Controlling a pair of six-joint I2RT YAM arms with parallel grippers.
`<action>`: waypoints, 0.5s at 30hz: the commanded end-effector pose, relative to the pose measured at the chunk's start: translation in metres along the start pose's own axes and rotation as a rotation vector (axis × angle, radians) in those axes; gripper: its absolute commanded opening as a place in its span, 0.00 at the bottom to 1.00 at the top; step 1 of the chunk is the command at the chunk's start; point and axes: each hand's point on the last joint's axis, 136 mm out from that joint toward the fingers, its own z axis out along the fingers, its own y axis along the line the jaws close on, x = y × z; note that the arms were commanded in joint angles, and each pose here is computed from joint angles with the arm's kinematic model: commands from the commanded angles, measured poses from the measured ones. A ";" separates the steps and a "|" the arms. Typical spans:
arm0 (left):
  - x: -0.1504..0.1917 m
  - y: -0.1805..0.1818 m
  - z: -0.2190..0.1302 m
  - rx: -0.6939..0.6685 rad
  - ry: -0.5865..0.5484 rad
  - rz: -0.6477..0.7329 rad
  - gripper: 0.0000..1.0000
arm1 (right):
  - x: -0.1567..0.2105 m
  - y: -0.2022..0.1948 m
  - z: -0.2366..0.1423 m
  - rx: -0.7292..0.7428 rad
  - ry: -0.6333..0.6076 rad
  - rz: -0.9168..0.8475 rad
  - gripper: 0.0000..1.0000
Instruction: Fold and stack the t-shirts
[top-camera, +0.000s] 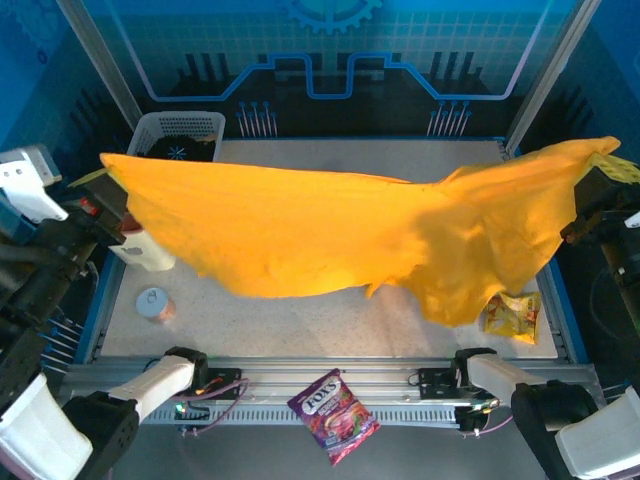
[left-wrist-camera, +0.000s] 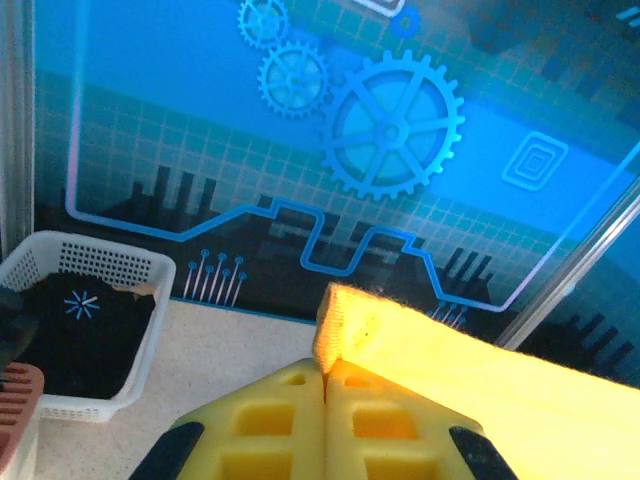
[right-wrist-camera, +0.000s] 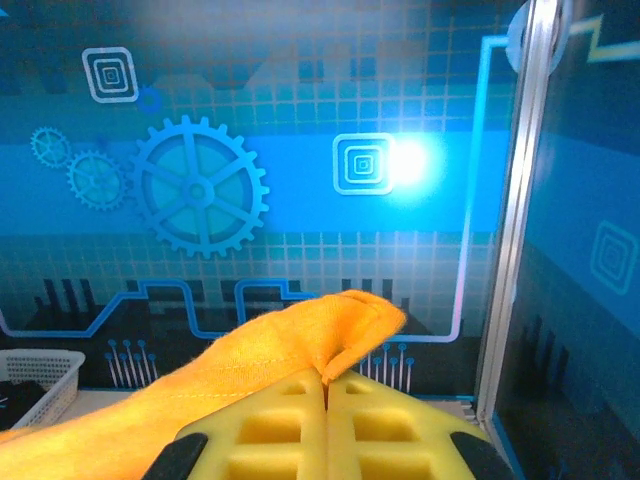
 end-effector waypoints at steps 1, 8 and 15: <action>-0.001 0.014 0.016 -0.095 0.012 0.043 0.03 | -0.007 -0.007 0.021 0.044 -0.001 -0.032 0.00; -0.005 0.019 0.055 -0.140 0.021 0.093 0.03 | -0.018 -0.002 0.088 0.043 -0.008 -0.077 0.00; 0.025 0.041 0.152 -0.253 0.117 0.169 0.03 | 0.036 0.011 0.215 0.011 0.155 -0.140 0.00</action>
